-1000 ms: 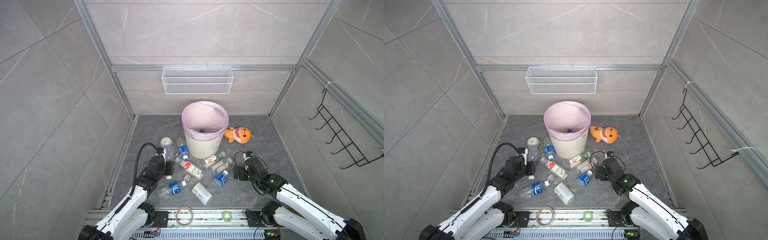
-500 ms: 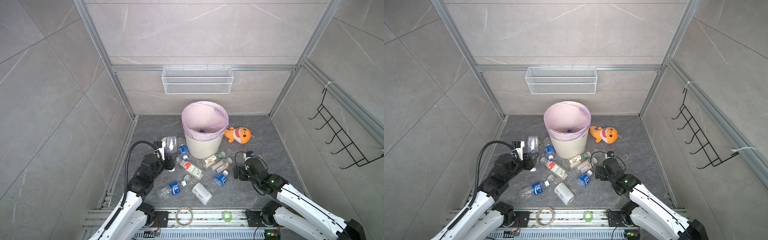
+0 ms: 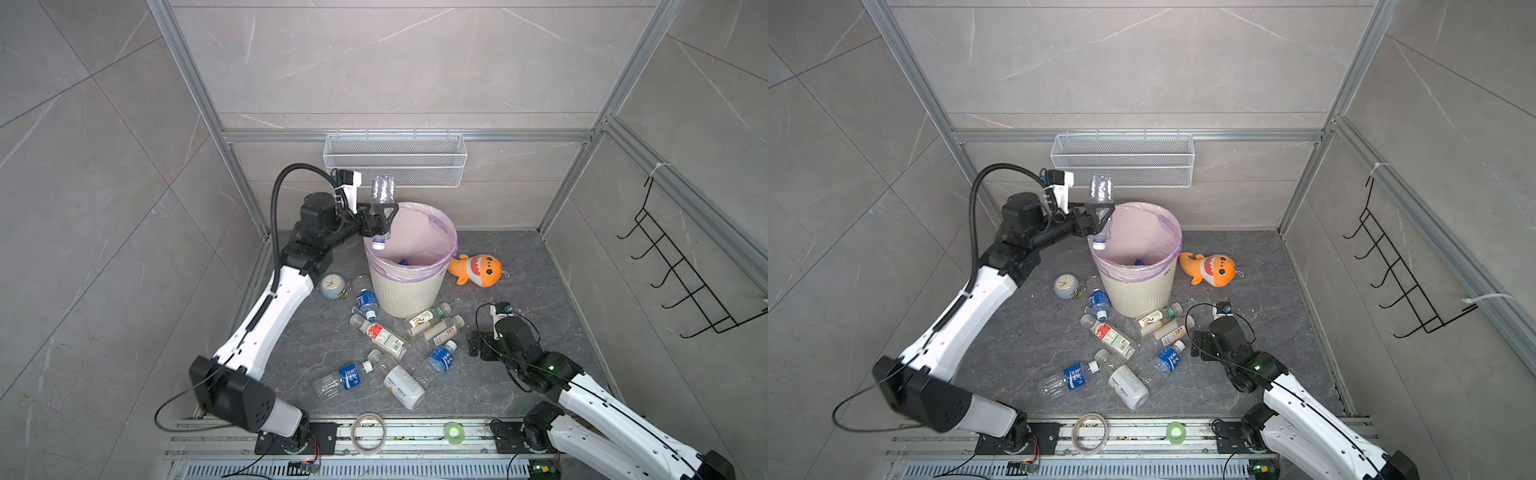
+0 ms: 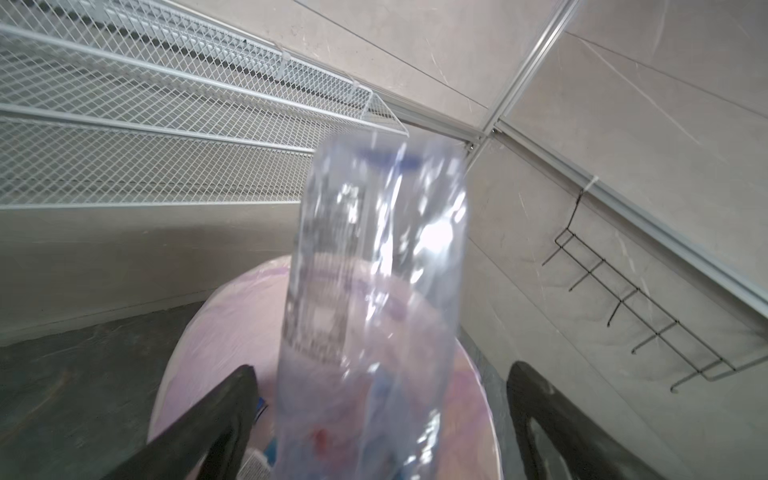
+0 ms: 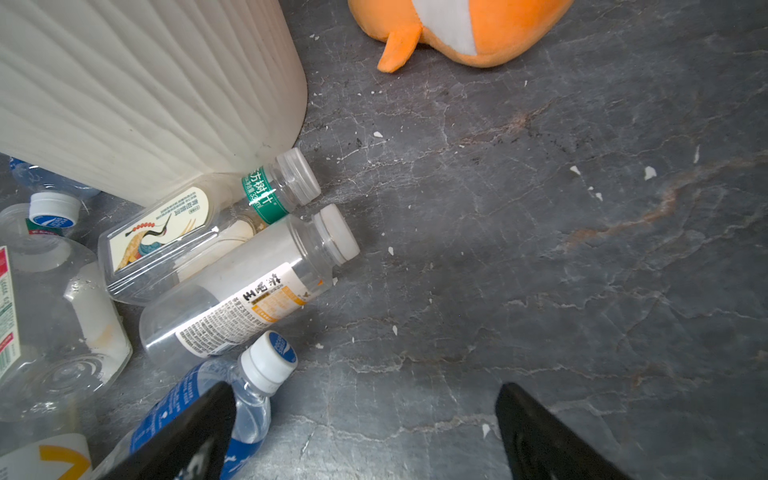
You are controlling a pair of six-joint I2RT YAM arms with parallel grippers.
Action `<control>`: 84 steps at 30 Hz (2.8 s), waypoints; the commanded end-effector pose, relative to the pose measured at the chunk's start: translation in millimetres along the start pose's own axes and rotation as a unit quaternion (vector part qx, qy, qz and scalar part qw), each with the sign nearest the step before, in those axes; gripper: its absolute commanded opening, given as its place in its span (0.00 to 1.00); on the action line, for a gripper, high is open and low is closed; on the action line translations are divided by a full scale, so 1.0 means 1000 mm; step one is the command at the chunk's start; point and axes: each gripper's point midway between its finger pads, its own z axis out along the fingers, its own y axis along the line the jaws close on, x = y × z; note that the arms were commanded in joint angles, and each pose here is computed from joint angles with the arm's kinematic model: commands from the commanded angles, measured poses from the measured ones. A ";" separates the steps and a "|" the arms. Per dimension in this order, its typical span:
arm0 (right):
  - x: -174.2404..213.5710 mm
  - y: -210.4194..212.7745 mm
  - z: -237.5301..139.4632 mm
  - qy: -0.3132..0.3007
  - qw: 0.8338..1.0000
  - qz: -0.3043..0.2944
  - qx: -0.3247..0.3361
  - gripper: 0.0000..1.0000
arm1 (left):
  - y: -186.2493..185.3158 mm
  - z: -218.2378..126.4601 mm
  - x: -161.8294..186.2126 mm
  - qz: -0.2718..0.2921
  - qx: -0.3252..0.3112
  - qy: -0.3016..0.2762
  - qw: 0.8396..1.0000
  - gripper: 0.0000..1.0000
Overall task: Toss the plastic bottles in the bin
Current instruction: 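Carry the crushed bottle over the bin and open the left gripper, then lower the left gripper back toward the bottles beside the clock, then reach the right gripper across to the white-labelled clear bottle and grasp it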
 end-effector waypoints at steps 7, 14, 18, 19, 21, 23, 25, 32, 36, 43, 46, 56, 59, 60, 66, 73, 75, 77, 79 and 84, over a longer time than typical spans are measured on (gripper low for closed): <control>0.003 0.000 0.001 -0.001 1.000 0.003 -0.004 1.00 | -0.017 -0.050 -0.001 0.016 0.003 -0.043 0.999 1.00; 0.003 0.000 0.002 0.001 1.000 0.003 -0.002 1.00 | -0.016 -0.078 0.025 0.032 -0.022 -0.016 0.999 1.00; 0.003 0.000 0.002 0.000 1.000 0.003 -0.003 1.00 | -0.006 -0.088 0.051 0.031 -0.043 0.014 0.999 1.00; 0.003 0.000 0.002 0.000 1.000 0.002 -0.003 1.00 | -0.004 -0.090 0.057 0.029 -0.047 0.019 0.998 1.00; 0.003 0.000 0.002 0.001 1.000 0.003 -0.004 1.00 | 0.000 -0.095 0.069 0.025 -0.055 0.031 0.998 1.00; 0.003 0.001 0.002 0.001 1.000 0.001 -0.004 1.00 | 0.004 -0.100 0.083 0.022 -0.063 0.044 0.997 1.00; 0.004 0.001 0.003 0.003 1.000 0.002 -0.004 1.00 | 0.007 -0.105 0.094 0.021 -0.071 0.055 0.996 1.00; 0.004 0.001 0.003 0.004 1.000 0.001 -0.004 1.00 | 0.015 -0.123 0.135 0.014 -0.094 0.093 0.991 0.99; 0.004 0.001 0.003 0.005 1.000 0.000 -0.005 0.99 | 0.019 -0.131 0.159 0.005 -0.103 0.110 0.989 0.99; 0.004 0.002 0.003 0.005 1.000 -0.002 -0.007 0.99 | 0.033 -0.140 0.202 -0.011 -0.125 0.136 0.983 0.98; 0.003 0.005 0.002 0.003 1.000 -0.006 -0.015 0.98 | 0.040 -0.142 0.219 -0.019 -0.135 0.146 0.980 0.98; 0.001 0.021 -0.005 -0.004 0.998 -0.022 -0.051 0.94 | 0.065 -0.151 0.267 -0.033 -0.173 0.157 0.972 0.97; 0.000 0.034 -0.010 -0.002 0.997 -0.038 -0.064 0.93 | 0.069 -0.154 0.274 -0.032 -0.179 0.156 0.971 0.97; -0.001 0.039 -0.012 -0.001 0.997 -0.044 -0.069 0.93 | 0.070 -0.155 0.277 -0.032 -0.180 0.157 0.971 0.97; -0.003 0.071 -0.027 -0.003 0.992 -0.082 -0.098 0.92 | 0.077 -0.159 0.293 -0.033 -0.186 0.162 0.968 0.97; 0.014 0.128 -0.036 0.004 0.978 -0.180 -0.106 0.92 | 0.090 -0.162 0.311 -0.029 -0.203 0.171 0.964 0.97; 0.022 0.150 -0.038 0.008 0.971 -0.213 -0.111 0.92 | 0.093 -0.163 0.314 -0.026 -0.208 0.171 0.963 0.97; 0.030 0.168 -0.039 0.015 0.965 -0.237 -0.114 0.92 | 0.094 -0.163 0.314 -0.025 -0.208 0.167 0.963 0.97; 0.035 0.182 -0.038 0.020 0.961 -0.252 -0.113 0.92 | 0.094 -0.164 0.312 -0.021 -0.211 0.163 0.964 0.97; 0.048 0.203 -0.033 0.037 0.956 -0.267 -0.112 0.93 | 0.102 -0.164 0.311 -0.020 -0.229 0.158 0.960 0.96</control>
